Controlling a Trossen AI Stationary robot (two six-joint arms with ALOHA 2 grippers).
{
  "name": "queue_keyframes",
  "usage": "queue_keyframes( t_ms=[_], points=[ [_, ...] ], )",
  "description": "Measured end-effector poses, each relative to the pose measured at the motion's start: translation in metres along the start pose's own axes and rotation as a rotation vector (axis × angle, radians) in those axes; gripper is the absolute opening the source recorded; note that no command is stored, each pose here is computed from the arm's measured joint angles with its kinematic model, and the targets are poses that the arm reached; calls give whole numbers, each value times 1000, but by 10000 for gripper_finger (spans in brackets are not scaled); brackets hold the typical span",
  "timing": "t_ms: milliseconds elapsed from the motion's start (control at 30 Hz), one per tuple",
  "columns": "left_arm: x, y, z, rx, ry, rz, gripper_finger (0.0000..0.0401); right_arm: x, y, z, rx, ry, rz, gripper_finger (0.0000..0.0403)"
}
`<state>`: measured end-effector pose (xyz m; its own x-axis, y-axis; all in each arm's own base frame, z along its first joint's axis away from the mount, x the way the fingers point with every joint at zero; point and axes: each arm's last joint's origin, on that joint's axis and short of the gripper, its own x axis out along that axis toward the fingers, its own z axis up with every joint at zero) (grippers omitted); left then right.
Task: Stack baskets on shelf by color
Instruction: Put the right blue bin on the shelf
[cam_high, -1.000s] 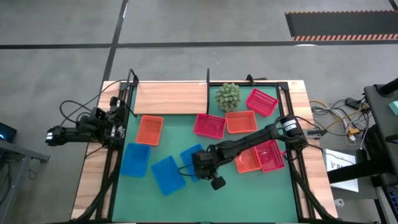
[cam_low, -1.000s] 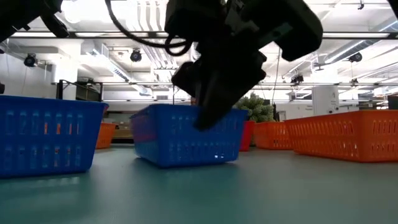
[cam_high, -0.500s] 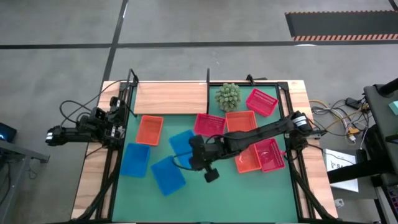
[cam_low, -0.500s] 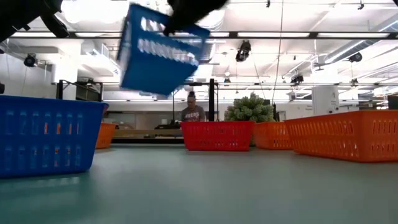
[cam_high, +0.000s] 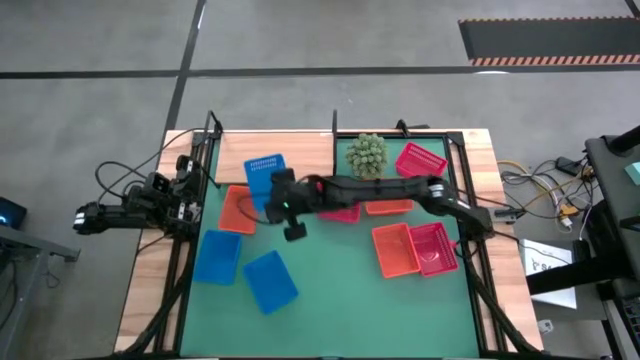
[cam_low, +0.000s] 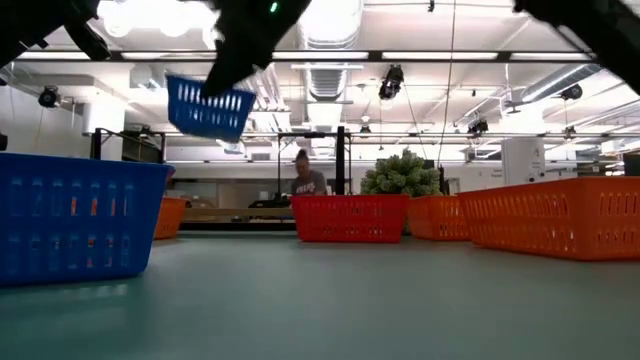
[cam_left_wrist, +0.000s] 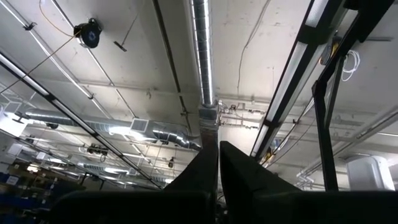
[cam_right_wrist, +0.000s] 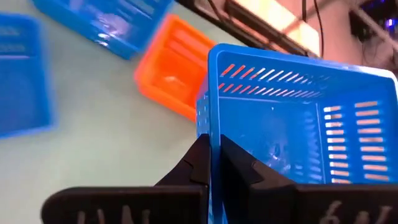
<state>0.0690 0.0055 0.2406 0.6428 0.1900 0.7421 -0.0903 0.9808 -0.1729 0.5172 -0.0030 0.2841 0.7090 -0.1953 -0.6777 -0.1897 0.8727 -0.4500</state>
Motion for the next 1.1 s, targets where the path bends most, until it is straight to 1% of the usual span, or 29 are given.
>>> queue_keyframes(
  t_ms=[100,200,367,567,667,767,1100],
  points=[
    [0,0,0,0,-3,0,0,21,-21,-11,36,2,-38,9],
    [0,0,1,-1,-6,0,0,40,-37,-29,60,8,-6,9],
    [0,0,1,-1,-8,0,0,62,-62,-54,143,33,-44,9],
    [0,0,2,-2,-15,0,0,82,-79,-73,213,23,-89,9],
    [0,0,3,2,-29,0,0,85,-83,-75,202,4,-97,11],
    [0,0,3,2,-28,0,0,84,-84,-71,187,-40,-101,25],
    [0,0,4,2,-35,0,0,83,-87,-68,217,-79,-121,104]
  ],
)
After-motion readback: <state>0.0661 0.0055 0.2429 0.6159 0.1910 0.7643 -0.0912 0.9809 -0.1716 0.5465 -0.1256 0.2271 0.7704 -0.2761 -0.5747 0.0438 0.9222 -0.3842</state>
